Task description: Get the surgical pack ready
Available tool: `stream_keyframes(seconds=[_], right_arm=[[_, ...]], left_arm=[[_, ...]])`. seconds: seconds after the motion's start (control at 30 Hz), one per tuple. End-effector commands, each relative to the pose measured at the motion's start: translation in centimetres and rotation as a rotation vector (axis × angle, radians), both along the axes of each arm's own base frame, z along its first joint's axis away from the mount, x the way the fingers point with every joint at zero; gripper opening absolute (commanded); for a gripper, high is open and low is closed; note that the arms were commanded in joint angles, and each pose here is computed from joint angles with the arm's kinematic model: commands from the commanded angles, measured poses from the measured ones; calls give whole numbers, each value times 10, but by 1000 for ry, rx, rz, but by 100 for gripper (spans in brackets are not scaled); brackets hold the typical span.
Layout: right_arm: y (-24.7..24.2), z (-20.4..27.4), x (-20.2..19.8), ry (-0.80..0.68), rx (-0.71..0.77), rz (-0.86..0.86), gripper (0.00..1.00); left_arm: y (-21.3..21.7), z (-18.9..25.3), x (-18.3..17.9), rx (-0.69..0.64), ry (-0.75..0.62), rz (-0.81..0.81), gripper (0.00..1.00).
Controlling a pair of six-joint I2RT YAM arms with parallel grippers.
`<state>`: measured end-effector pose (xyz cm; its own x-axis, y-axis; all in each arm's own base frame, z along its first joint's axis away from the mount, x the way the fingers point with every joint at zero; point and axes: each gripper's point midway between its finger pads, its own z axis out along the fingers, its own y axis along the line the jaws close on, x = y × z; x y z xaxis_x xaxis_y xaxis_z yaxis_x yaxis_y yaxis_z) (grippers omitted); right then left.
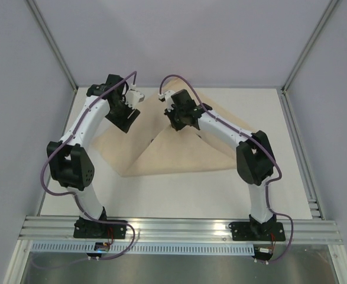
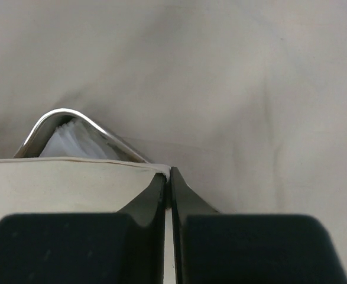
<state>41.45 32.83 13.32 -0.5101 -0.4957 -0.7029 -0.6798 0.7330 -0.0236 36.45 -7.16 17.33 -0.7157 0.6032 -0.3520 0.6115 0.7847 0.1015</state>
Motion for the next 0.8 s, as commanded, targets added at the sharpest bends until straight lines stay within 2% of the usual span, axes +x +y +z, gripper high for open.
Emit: stream_keyframes(seconds=[0.0,0.27,0.3,0.53,0.6,0.63,0.67,0.73,0.77], right_arm=[[11,15,33,-35,74,-30,0],[2,-24,72,-19,21,-102,1],[1,-40,75,4,8,-110,2],[-8,-73,99,65,12,-159,10],[-12,-74,103,79,18,-186,20],[-16,-79,104,94,20,-204,38],[-18,-78,106,100,30,-216,45],[-22,-76,109,126,73,-256,55],[-22,-69,112,132,100,-276,56]], left_arm=[[-12,5,23,4,-44,-43,68],[-34,-19,52,13,-17,-89,68],[-36,-23,54,7,-8,-85,68],[-44,-29,57,-20,18,-78,68],[-49,-33,56,-36,32,-80,68],[-52,-34,54,-42,39,-82,68],[-54,-34,53,-44,40,-86,68],[-60,-34,51,-50,46,-99,68],[-62,-34,49,-56,50,-98,68]])
